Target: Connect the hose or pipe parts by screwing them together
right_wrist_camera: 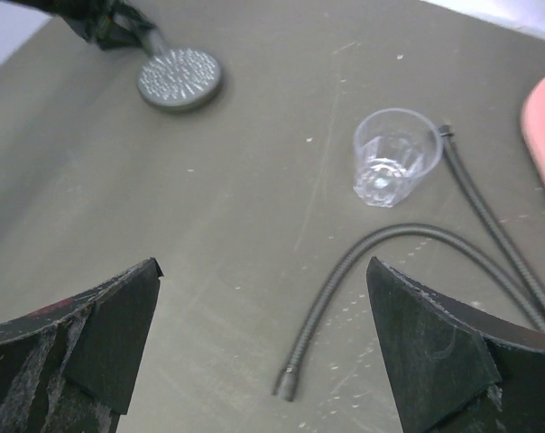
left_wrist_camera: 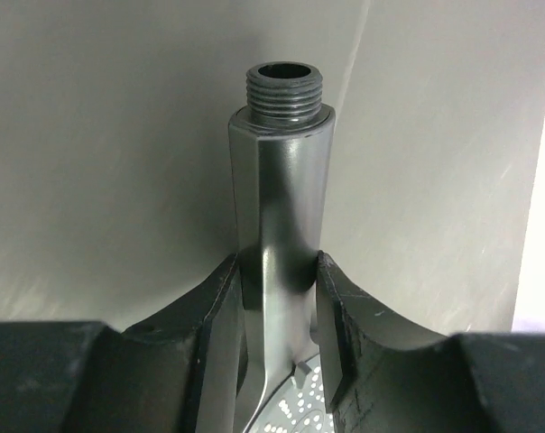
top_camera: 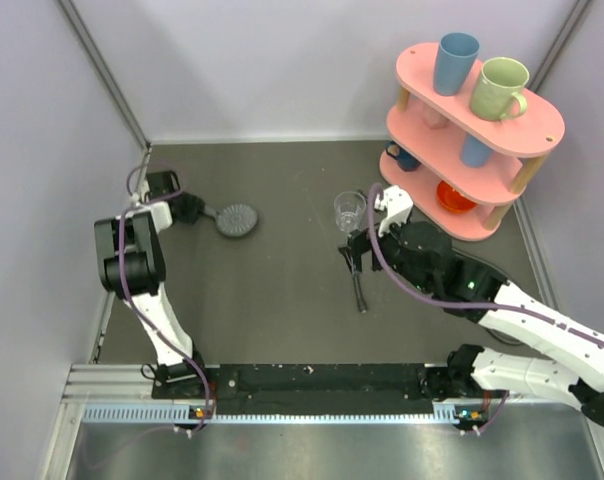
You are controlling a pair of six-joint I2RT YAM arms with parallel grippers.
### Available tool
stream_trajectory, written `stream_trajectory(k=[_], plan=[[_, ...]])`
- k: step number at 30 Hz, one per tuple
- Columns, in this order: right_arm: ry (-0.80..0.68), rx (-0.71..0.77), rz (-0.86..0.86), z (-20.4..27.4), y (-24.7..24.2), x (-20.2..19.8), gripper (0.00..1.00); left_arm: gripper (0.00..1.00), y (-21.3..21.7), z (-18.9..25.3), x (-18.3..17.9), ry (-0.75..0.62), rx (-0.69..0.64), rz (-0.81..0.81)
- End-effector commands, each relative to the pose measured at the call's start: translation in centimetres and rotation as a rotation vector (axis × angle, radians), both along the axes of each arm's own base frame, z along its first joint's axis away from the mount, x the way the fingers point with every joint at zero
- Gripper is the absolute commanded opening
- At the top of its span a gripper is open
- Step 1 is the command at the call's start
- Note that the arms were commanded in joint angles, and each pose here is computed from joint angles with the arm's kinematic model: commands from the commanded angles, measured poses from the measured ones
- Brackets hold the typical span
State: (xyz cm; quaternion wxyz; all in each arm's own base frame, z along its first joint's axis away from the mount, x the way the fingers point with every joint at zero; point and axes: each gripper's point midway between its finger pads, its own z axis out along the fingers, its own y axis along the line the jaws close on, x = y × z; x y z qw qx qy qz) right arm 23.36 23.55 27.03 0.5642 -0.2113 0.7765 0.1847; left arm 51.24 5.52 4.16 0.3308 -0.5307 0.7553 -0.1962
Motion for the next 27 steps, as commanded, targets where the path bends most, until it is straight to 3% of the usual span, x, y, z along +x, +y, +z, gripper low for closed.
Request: stream_trajectory(k=[1,6,8,20,23,24,25,27], plan=[[0.133,0.19,0.062,-0.4,1.1,-2.9,0.96,0.0,-3.9,2.4,-4.8,-0.051,-0.022,-0.107],[0.223,0.24,0.022,-3.9,0.5,-3.8,0.94,0.0,-6.5,-0.6,-12.0,0.017,-0.064,-0.125],[0.236,0.243,0.004,-4.4,0.3,-3.9,0.93,0.0,-7.2,0.2,-13.1,-0.03,-0.077,-0.127],[0.356,0.312,-0.02,-9.3,1.9,-4.1,0.92,0.0,-10.8,-1.3,-23.0,-0.007,-0.04,-0.182],[0.387,0.332,-0.019,-10.8,2.5,-4.1,0.92,0.17,-12.0,-1.8,-24.8,-0.002,-0.055,-0.207],[0.393,0.333,-0.017,-11.5,3.0,-3.9,0.92,0.26,-12.1,-1.4,-24.9,-0.023,-0.058,-0.211],[0.411,0.338,-0.029,-11.9,3.2,-3.8,0.92,0.47,-12.1,-1.4,-25.1,-0.022,-0.059,-0.216],[0.424,0.351,-0.016,-12.2,4.4,-3.4,0.92,0.59,-12.2,-1.0,-25.3,-0.016,-0.051,-0.234]])
